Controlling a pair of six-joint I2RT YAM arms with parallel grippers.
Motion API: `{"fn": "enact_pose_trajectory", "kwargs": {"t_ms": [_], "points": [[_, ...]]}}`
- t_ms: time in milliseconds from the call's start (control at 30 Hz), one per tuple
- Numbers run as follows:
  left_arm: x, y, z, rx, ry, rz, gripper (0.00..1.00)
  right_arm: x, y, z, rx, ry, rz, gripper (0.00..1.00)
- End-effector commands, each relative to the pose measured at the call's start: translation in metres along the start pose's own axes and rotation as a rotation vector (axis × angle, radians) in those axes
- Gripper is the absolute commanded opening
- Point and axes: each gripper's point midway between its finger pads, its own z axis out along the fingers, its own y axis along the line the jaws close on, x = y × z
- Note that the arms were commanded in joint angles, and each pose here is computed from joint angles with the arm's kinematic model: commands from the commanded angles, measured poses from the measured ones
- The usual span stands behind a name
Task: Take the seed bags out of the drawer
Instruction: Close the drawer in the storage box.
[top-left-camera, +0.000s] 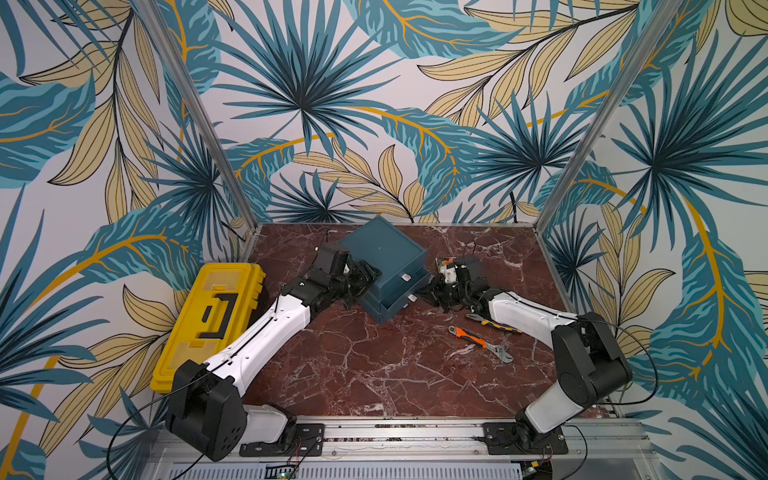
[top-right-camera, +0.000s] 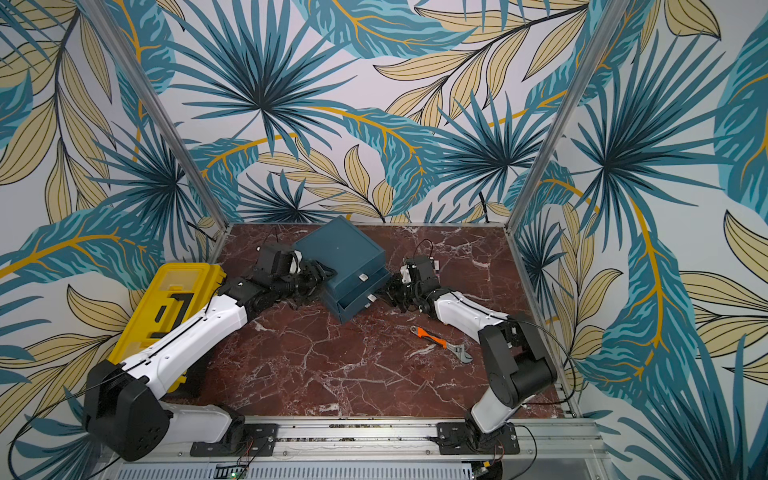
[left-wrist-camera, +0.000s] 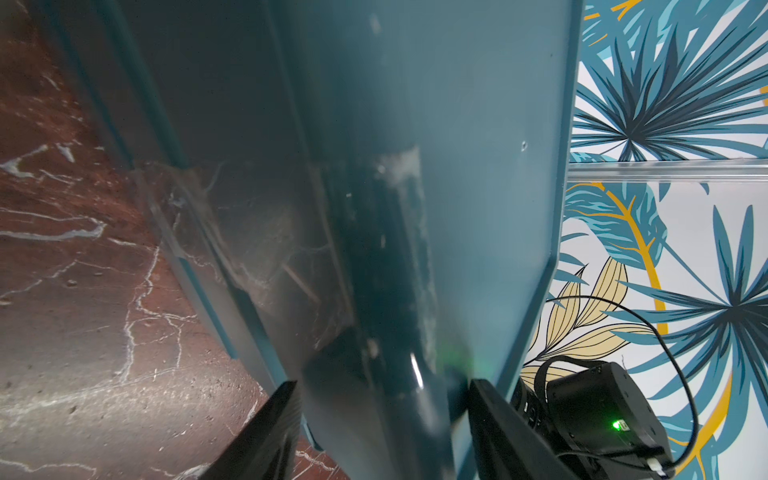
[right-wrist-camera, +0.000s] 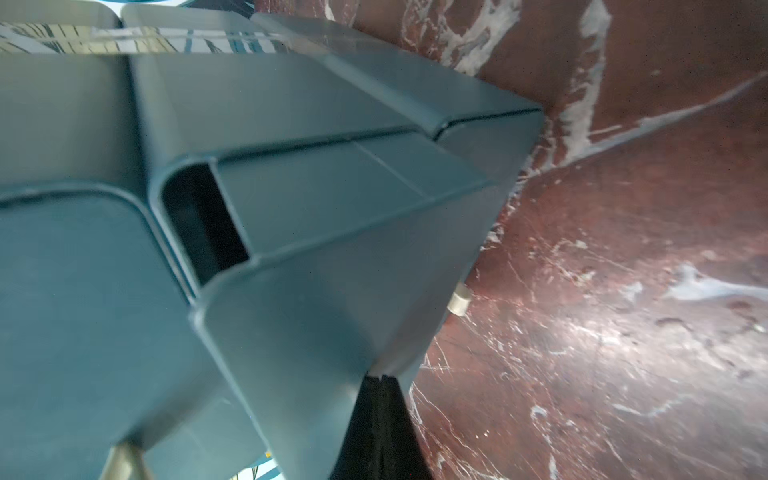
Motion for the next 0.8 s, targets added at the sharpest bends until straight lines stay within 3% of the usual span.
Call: {"fn": "enact_pose_trajectory", "kwargs": {"t_ms": [0,200,467,633,767], "points": [[0.008,0.010,-0.005,-0.022,0.014,0.007,0.69,-0.006,0.023,0.010,-0.075,-0.015,0.013,0.00],[0.008,0.010,-0.006,-0.025,0.015,0.010,0.69,-0.006,0.024,0.029,-0.107,-0.004,0.056,0.00],[0.003,0.006,-0.011,-0.035,0.002,0.035,0.74,0.001,0.019,0.028,-0.089,0.015,0.034,0.00],[-0.002,-0.002,-0.020,-0.027,-0.022,0.047,0.74,0.006,0.015,0.000,-0.013,-0.001,-0.051,0.01],[-0.007,-0.011,-0.029,-0.013,-0.046,0.061,0.75,-0.010,0.007,-0.035,0.041,-0.060,-0.090,0.07]]}}
